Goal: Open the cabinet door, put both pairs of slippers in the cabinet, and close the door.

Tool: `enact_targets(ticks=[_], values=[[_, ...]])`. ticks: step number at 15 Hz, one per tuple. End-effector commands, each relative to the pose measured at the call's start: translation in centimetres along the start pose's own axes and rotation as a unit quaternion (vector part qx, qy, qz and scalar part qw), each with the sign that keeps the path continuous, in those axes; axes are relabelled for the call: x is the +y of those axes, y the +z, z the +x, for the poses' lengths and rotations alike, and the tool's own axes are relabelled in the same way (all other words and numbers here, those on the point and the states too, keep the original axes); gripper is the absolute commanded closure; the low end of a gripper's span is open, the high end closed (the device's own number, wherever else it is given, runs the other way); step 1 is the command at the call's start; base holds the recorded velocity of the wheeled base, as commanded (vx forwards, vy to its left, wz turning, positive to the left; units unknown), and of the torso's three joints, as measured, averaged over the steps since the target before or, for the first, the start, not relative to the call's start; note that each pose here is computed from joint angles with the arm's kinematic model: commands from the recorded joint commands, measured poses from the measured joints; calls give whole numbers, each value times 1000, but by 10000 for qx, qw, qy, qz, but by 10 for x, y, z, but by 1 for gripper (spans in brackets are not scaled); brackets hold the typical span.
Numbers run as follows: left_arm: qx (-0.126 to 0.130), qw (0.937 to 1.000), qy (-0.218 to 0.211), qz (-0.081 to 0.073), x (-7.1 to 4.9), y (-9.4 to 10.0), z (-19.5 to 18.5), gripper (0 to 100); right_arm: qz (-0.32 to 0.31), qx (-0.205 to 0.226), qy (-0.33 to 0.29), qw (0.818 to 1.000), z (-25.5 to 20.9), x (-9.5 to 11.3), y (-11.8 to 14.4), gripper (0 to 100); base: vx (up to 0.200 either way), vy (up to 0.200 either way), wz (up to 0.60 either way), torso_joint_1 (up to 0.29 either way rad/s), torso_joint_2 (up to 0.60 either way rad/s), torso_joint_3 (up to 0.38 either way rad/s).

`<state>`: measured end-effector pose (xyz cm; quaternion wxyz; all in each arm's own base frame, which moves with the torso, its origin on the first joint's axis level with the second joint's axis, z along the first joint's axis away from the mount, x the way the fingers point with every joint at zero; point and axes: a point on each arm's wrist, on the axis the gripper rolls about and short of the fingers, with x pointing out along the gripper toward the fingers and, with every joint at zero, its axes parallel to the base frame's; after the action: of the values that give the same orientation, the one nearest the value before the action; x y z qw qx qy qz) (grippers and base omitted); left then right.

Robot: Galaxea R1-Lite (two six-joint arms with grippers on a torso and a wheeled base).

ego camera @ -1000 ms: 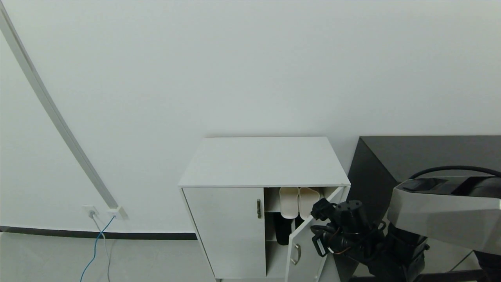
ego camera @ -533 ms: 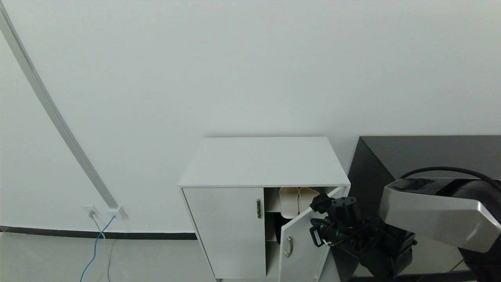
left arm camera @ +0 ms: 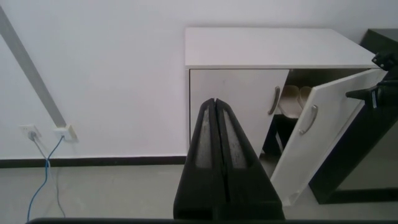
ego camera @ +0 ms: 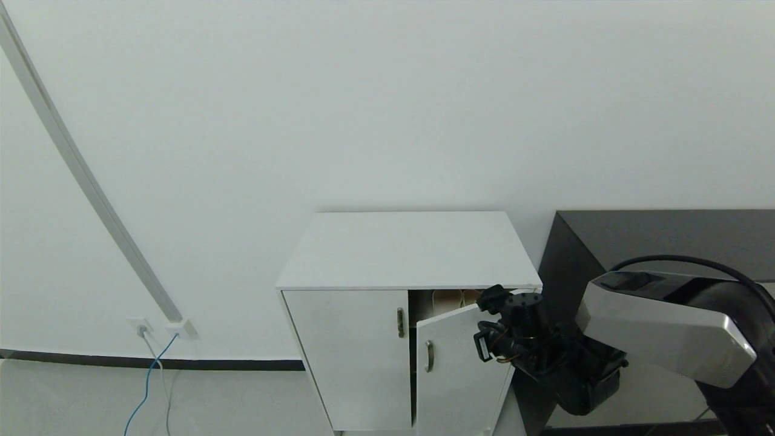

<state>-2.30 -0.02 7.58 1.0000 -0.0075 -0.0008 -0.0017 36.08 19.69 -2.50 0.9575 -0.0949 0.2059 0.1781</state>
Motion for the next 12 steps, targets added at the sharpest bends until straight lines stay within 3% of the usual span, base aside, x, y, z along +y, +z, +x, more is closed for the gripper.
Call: enact_targets(ticks=[1,12], values=[[1,10000,2,-1,0,0,0,100,12,-60,-1,10000,3,0,3,100,0,0,0,0,0,0],[8,10000,2,-1,0,0,0,100,191,-186,-365,9990,16,-30,6,100,0,0,0,0,0,0]])
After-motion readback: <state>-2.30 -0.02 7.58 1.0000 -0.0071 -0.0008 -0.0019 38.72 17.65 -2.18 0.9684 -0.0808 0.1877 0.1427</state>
